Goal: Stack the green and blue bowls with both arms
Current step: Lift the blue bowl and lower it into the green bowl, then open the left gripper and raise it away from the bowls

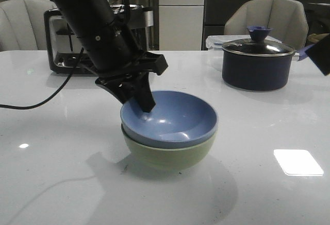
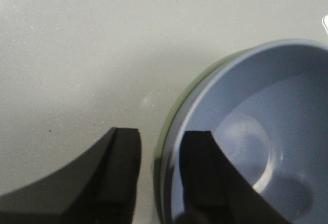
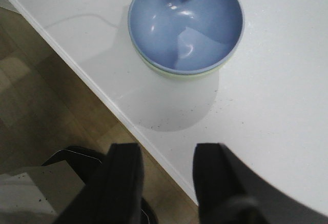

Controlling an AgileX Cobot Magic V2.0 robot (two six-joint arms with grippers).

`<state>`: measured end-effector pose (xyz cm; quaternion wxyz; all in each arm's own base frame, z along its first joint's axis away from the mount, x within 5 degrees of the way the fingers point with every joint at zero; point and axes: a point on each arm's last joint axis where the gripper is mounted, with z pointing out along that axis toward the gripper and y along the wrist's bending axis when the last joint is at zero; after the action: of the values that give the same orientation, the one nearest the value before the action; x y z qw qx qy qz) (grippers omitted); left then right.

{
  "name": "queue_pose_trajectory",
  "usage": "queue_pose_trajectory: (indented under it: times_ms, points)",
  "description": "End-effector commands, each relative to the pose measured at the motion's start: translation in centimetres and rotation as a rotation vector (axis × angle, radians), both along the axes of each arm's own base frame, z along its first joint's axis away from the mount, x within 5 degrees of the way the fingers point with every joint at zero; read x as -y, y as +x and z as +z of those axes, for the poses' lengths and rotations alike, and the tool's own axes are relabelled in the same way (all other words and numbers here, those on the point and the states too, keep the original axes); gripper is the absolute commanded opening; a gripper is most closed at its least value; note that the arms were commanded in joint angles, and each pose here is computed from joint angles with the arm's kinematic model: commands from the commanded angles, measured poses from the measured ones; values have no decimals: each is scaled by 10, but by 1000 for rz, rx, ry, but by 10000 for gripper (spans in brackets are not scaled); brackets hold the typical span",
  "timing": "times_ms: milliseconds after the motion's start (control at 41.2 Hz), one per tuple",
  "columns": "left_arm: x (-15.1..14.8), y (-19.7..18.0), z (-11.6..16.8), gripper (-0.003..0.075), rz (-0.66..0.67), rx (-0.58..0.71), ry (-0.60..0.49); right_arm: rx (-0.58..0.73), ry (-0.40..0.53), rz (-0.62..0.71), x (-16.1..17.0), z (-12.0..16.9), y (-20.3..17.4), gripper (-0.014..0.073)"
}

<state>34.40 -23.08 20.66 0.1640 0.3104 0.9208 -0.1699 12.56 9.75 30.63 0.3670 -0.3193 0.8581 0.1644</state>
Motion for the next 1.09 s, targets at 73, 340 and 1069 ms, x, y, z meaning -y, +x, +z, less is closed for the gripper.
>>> queue_pose_trajectory:
  times_ms: [73,340,1069]
  points:
    - [4,-1,40,415,9,87,-84,76,46,-8,-1,13,3,374]
    - [-10,-29,115,412,-38,282,-138,76,46,-8,-1,13,3,374]
    - [-101,-192,141,390,-89,478,-26,62,76,-12,-3,14,3,374]
